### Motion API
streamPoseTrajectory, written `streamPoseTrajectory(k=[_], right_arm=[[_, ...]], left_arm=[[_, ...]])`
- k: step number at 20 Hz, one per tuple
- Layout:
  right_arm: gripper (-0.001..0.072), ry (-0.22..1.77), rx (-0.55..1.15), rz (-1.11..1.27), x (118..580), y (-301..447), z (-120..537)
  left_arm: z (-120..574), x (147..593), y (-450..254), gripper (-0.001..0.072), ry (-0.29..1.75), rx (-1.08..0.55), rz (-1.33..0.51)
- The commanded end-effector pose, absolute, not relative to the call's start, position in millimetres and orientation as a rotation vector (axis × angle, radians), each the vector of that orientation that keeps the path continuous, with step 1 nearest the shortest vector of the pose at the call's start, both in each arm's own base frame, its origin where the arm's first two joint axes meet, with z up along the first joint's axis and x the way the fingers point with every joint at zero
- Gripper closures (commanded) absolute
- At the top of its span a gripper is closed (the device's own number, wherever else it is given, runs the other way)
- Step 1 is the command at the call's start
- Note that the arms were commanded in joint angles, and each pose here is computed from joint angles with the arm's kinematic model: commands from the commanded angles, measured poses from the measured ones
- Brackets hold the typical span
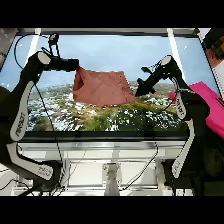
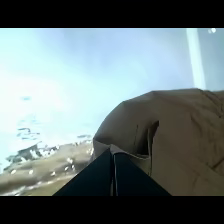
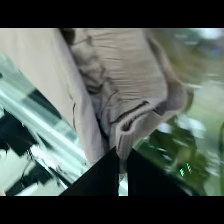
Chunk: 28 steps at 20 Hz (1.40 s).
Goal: Fold the clothes and pants, and hang the long-sleeved shirts on hangers.
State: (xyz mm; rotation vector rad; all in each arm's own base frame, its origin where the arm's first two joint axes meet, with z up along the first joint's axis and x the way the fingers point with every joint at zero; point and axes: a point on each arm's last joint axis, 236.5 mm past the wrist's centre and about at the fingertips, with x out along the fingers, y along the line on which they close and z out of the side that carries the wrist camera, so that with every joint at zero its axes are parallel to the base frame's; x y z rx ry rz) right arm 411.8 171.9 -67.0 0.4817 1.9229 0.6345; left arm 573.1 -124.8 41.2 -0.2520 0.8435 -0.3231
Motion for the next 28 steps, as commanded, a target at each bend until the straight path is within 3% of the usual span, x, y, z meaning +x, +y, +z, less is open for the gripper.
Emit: streamPoseTrajectory(k=[1,2,3,4,5,6,7,9,12,14,16,20,28], right_arm=[[0.0572,1.997,0.391,0.63,390.9,195.2,-68.5],[0.0374,2.011,0.383,0.598,388.9,197.3,-70.6],[0.0254,2.017,0.38,0.582,388.5,196.7,-71.7],[0.0228,2.013,0.388,0.578,390.3,193.3,-71.0],[0.0228,2.002,0.396,0.565,394.5,186.5,-69.7],[0.0228,1.98,0.402,0.547,401.6,177.3,-67.4],[0.0228,1.953,0.416,0.538,409.7,169.1,-62.6],[0.023,1.89,0.485,0.558,425.7,159.3,-48.0],[0.0231,1.698,0.686,0.805,452.2,194.3,-8.7],[0.0231,1.561,0.709,0.923,466.7,224.1,7.1],[0.0232,1.443,0.634,0.935,483.7,247.4,-0.5],[0.0265,1.362,0.292,0.785,503.5,259.5,-58.5],[0.0285,1.375,0.162,0.734,503.1,265.2,-95.4]], left_arm=[[33.2,603.9,-126.6,0.0701,0.814,-0.306,-0.293],[32.5,608.6,-126.9,0.07,0.807,-0.31,-0.291],[33.3,611.5,-126.5,0.0695,0.798,-0.309,-0.289],[34.7,612.6,-126.5,0.0624,0.79,-0.303,-0.29],[37.1,612.5,-126.0,0.0466,0.786,-0.301,-0.291],[39.3,610.6,-125.6,0.0357,0.79,-0.298,-0.294],[40.6,606.7,-120.7,0.0332,0.802,-0.275,-0.297],[44.3,595.6,-105.8,0.0332,0.838,-0.209,-0.288],[70.7,580.9,-100.9,0.0348,0.843,-0.208,-0.301],[102.9,572.9,-111.7,0.0348,0.789,-0.181,-0.36],[137.8,563.8,-128.4,0.0348,0.717,-0.155,-0.431],[166.0,546.3,-144.9,0.0348,0.69,-0.14,-0.476],[151.3,518.8,-169.6,0.0348,0.797,-0.114,-0.556]])
